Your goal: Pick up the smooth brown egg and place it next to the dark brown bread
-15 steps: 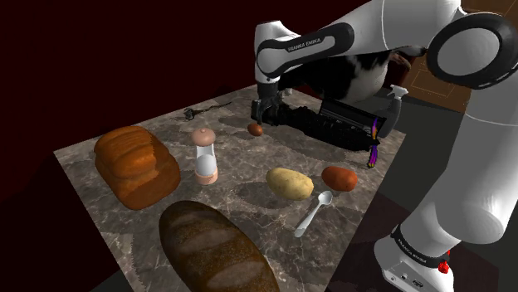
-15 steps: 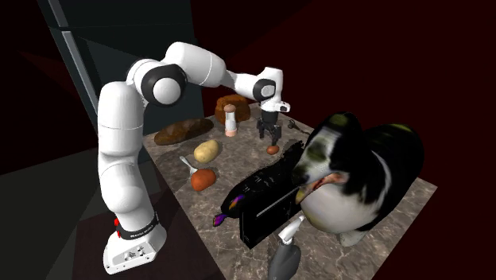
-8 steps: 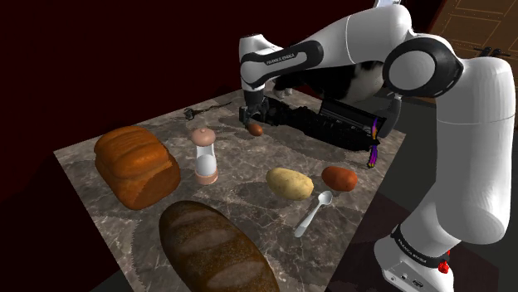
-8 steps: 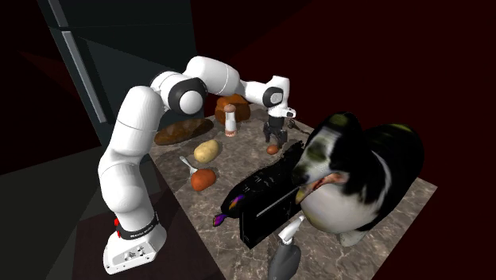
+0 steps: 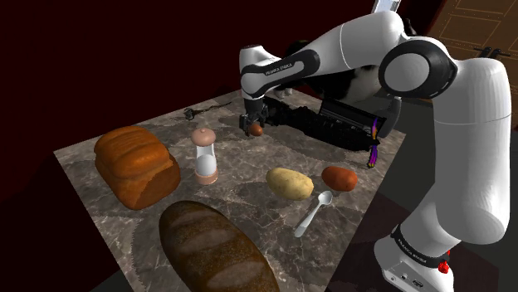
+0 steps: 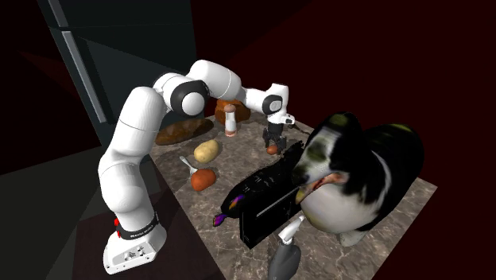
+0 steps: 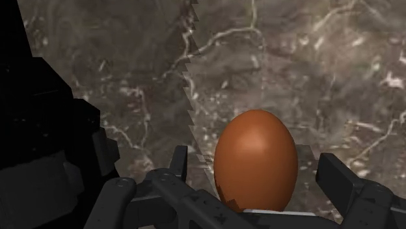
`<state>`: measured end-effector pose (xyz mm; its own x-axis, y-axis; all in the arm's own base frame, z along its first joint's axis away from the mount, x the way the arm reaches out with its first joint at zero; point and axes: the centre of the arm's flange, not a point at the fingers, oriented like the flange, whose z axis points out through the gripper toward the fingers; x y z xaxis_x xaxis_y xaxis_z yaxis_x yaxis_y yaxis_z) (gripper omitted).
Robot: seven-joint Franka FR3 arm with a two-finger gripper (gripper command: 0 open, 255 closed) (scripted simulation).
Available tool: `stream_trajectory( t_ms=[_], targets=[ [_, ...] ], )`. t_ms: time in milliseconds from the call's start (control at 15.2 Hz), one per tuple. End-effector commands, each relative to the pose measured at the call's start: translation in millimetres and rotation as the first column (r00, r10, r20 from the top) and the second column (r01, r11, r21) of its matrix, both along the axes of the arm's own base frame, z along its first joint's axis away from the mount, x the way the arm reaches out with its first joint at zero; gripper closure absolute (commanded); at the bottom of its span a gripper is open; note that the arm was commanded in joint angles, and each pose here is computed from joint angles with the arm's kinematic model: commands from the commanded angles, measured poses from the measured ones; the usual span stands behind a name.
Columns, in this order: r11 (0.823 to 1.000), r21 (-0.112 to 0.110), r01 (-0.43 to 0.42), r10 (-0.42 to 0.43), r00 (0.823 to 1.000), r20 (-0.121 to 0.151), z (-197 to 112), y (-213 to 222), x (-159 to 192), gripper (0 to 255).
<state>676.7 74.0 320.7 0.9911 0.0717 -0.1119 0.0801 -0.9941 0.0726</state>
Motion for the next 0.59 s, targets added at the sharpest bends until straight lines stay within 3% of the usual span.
stream_trajectory(
  t_ms=[0,264,330,528],
  targets=[
    [1.000,0.000,0.000,0.000,1.000,0.000,-0.8,-0.3,0.0,0],
    [1.000,0.000,0.000,0.000,1.000,0.000,-0.8,-0.3,0.0,0],
    [1.000,0.000,0.000,0.000,1.000,0.000,-0.8,-0.3,0.0,255],
    [1.000,0.000,0.000,0.000,1.000,0.000,-0.8,-0.3,0.0,255]
  ],
)
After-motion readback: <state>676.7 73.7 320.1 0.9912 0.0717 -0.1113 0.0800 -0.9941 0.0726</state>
